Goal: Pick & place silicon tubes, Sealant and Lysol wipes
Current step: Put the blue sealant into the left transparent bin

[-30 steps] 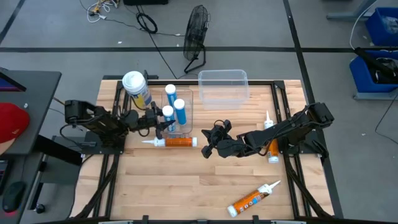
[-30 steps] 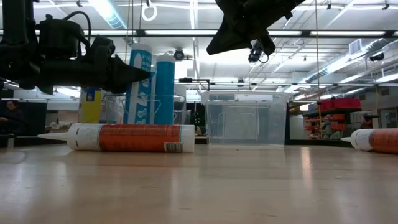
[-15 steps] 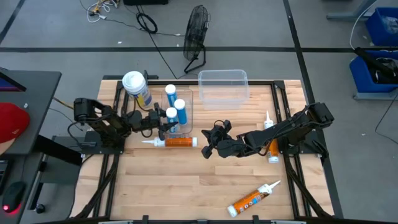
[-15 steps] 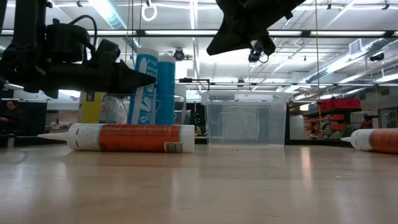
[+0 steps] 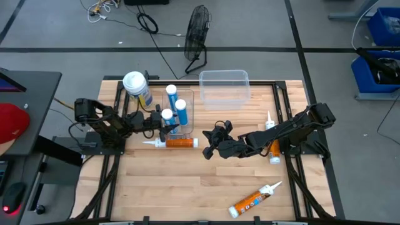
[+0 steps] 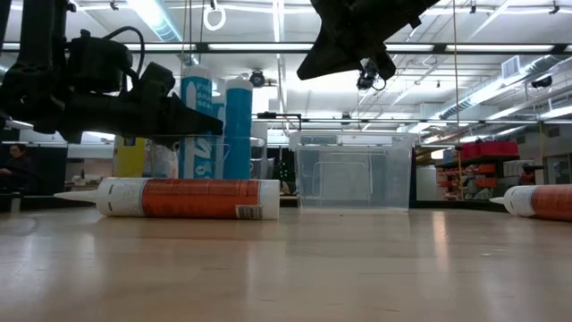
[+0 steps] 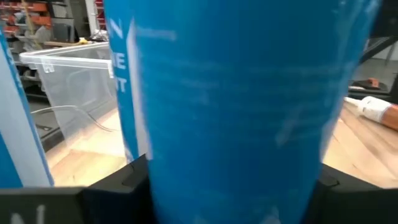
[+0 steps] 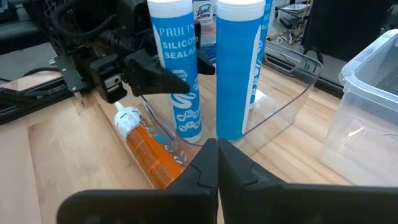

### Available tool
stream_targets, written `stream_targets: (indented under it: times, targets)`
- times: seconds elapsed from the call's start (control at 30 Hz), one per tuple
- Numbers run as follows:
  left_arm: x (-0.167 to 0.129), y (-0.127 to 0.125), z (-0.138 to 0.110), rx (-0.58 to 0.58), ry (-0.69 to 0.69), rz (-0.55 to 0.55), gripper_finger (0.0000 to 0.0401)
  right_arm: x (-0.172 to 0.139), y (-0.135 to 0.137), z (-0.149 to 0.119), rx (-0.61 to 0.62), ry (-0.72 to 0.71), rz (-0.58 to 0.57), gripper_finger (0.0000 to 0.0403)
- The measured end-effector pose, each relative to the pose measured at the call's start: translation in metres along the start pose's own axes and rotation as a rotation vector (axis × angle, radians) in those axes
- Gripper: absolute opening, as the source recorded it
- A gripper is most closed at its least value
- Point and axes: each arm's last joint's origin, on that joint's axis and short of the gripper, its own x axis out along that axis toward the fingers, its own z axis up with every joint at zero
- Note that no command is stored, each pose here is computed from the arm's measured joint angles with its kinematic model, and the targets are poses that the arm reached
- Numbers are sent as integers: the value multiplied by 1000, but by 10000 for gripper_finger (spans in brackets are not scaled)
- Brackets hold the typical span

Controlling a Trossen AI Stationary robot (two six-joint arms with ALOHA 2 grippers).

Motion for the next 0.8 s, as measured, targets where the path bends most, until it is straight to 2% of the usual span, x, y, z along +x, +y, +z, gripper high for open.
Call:
stream_targets:
  times: [0.27,0.8]
  targets:
    - [0,-1,0,0,-3,-24,235,0,0,0,0,4,6,0]
    - [0,-1,1,-75,-6,-36,322,0,0,0,0,6,9,0]
